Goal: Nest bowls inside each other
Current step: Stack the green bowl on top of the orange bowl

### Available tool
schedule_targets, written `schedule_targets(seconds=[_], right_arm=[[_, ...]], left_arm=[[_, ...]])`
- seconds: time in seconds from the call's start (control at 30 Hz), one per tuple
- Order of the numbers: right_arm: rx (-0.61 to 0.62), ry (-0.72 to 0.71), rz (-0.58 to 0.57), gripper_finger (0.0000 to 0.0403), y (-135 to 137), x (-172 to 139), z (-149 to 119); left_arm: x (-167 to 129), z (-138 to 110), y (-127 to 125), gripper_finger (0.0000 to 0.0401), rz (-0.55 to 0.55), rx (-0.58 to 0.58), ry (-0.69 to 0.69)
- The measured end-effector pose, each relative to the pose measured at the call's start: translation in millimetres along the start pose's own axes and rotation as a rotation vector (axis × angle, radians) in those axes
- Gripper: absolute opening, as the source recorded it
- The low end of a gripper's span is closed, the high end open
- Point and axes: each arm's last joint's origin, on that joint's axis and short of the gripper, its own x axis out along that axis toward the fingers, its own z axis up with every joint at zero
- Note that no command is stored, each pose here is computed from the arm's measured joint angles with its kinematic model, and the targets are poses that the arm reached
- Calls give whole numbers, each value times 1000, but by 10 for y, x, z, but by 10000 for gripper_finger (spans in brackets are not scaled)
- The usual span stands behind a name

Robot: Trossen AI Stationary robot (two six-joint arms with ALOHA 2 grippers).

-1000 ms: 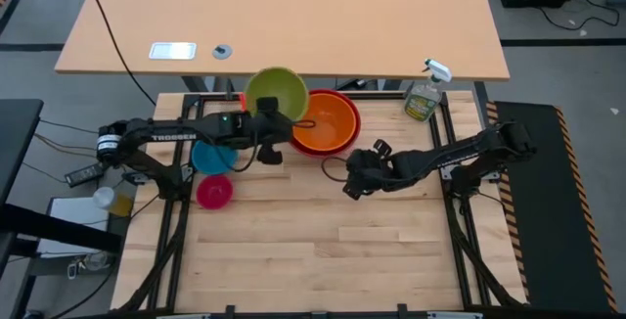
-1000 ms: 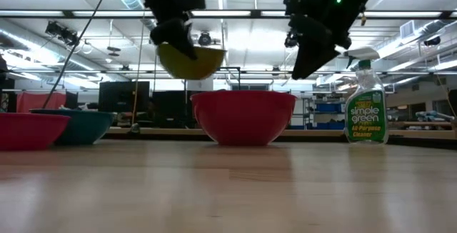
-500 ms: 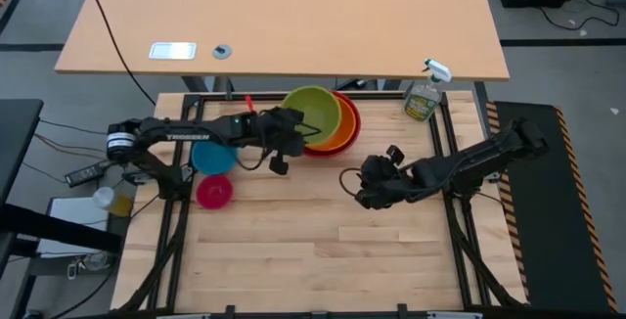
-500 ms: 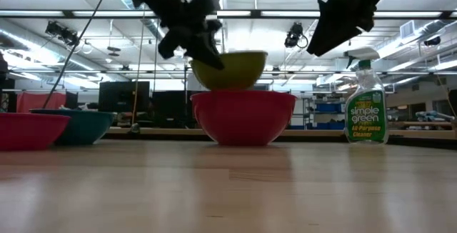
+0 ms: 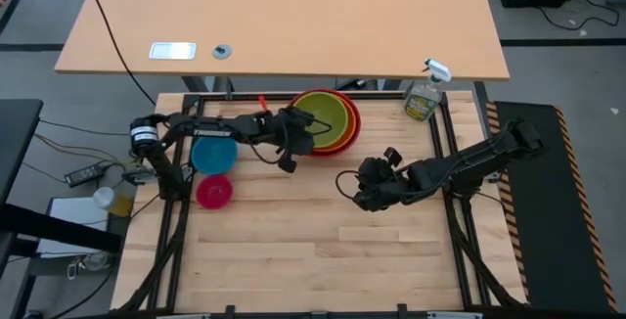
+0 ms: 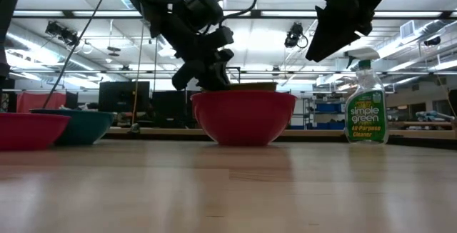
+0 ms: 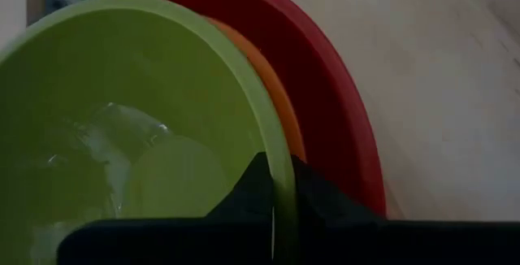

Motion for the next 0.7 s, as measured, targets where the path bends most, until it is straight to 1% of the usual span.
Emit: schedule_targets(seconds=[0.07, 0.17, 0.33, 0.47, 0.57, 0.7], right_arm=[[1, -3, -3, 175, 0, 0, 1], [3, -5, -3, 175, 1, 1, 2], [4, -6, -3, 175, 1, 1, 3], [11, -6, -2, 175, 2, 1, 4], [12, -7, -2, 175, 2, 1, 4], [13, -7, -2, 175, 2, 1, 4]], left_arm=[[33, -3, -6, 29, -1, -31, -2], [43, 19, -30, 54, -6, -37, -6], [41, 96, -71, 115, 2, -20, -30], [37, 157, -102, 162, 44, -23, -16], [-36, 218, -114, 185, 91, -21, -1], [-255, 300, -68, 200, 116, -69, -53]])
